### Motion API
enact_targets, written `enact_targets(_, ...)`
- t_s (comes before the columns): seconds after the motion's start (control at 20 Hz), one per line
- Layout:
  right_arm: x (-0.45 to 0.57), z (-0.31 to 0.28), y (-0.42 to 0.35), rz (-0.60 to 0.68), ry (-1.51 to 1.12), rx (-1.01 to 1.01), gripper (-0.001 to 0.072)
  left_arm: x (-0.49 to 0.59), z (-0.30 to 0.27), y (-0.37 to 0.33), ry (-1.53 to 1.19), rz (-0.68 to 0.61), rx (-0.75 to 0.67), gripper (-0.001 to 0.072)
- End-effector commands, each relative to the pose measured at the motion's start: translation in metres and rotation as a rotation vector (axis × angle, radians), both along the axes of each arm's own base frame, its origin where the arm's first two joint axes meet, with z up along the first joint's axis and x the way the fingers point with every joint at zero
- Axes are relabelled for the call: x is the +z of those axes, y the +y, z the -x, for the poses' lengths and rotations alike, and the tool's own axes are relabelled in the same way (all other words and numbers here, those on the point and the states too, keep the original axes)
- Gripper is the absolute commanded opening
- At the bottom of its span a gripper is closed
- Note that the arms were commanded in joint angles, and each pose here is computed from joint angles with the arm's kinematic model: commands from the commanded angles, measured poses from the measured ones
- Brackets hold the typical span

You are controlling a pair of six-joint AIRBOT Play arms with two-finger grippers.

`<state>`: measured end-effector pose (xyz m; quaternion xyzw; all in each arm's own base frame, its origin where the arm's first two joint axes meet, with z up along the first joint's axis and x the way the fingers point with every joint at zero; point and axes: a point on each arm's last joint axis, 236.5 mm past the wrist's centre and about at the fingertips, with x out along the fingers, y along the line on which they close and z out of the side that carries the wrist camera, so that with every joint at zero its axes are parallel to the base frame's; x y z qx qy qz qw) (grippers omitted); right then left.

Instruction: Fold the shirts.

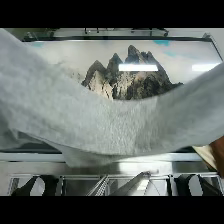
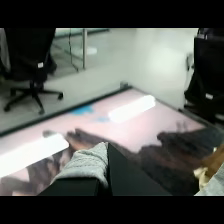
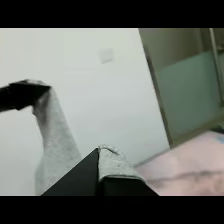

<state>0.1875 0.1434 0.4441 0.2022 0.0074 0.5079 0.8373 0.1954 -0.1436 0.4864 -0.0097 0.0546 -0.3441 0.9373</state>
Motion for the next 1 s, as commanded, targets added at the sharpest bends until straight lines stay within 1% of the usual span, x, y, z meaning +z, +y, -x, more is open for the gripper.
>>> enact_targets(0.0,-0.082,-0.056,-0.046,0.261,0.254,-0.39,0.0014,-0.065,-0.032,0.048,0.173,-0.092,0.223,0.0026)
enact_targets(0.05,-0.098,-0.069,-0.066,0.28,0.303,-0.476,0.0013,-0.09,-0.047,0.062,0.225,-0.089,0.276,0.0026)
enact_targets(0.1,-0.111,-0.081,-0.079,0.271,0.343,-0.512,0.0013,-0.114,-0.06,0.069,0.279,-0.075,0.282,0.0026)
enact_targets(0.2,-0.15,-0.107,-0.092,0.222,0.445,-0.48,0.0013,-0.177,-0.092,0.083,0.456,-0.057,0.27,0.0026)
enact_targets(0.35,-0.244,-0.154,-0.1,0.172,0.642,-0.409,0.0013,-0.276,-0.145,0.101,0.718,-0.014,0.215,0.0026)
enact_targets(0.6,-0.412,-0.228,-0.096,0.202,0.881,-0.376,0.0014,-0.429,-0.222,0.1,1.065,0.134,0.03,0.0026)
enact_targets(0.7,-0.453,-0.26,-0.092,0.118,0.916,-0.365,0.0013,-0.482,-0.254,0.104,1.17,0.166,-0.004,0.0026)
enact_targets(0.8,-0.478,-0.289,-0.098,0.017,0.937,-0.368,0.0014,-0.514,-0.291,0.107,1.206,0.219,-0.012,0.0026)
enact_targets(0.85,-0.488,-0.301,-0.101,-0.011,0.95,-0.368,0.0013,-0.524,-0.309,0.107,1.212,0.242,-0.013,0.0025)
enact_targets(0.95,-0.499,-0.318,-0.103,-0.029,0.957,-0.347,0.0014,-0.535,-0.339,0.105,1.203,0.243,-0.008,0.0025)
